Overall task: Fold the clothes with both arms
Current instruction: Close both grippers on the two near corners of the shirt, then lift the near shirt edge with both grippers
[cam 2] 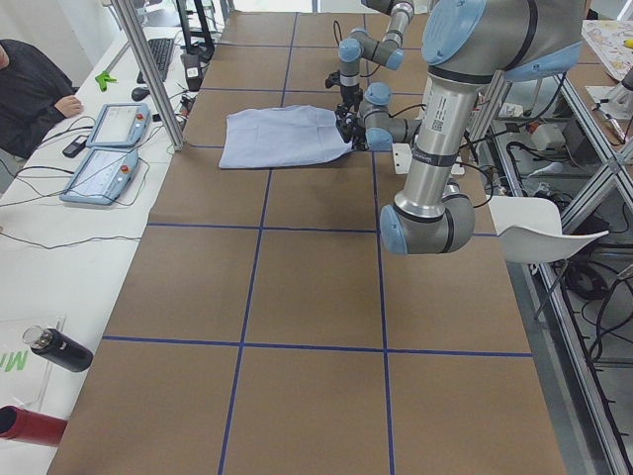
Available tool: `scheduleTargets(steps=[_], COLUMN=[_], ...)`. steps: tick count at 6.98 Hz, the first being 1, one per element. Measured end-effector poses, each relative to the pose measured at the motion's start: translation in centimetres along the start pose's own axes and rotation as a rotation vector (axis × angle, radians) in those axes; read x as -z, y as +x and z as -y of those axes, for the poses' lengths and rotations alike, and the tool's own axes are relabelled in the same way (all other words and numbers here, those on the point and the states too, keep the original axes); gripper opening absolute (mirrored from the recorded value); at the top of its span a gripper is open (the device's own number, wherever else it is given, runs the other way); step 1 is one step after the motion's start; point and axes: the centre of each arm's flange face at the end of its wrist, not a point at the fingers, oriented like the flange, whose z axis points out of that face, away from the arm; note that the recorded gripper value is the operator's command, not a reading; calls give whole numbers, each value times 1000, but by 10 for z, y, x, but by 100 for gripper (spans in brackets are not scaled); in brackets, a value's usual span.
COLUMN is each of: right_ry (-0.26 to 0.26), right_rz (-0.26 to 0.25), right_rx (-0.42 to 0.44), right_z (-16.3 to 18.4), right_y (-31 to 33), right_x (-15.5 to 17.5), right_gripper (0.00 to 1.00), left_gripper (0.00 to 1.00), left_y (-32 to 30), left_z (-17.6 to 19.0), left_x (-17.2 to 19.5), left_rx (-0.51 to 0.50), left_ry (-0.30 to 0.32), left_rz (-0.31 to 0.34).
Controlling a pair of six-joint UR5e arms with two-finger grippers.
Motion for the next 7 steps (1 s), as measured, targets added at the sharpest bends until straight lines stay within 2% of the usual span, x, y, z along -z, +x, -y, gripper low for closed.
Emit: scheduleTargets(steps=[3, 4, 7], right_ry=[-12, -16, -19], right_rz=[-23, -25, -25], right_rx=[17, 21, 12], right_z=[-15, -19, -21], right_y=[5, 5, 5], right_x=[-12, -13, -13], right_gripper=[98, 92, 57], left_gripper=[0, 0, 0], left_y=[1, 1, 0], left_z=[0, 0, 0], left_x=[1, 1, 1], left_rx=[0, 0, 0], left_ry=[-1, -1, 0], left_rz=[-2, -1, -1])
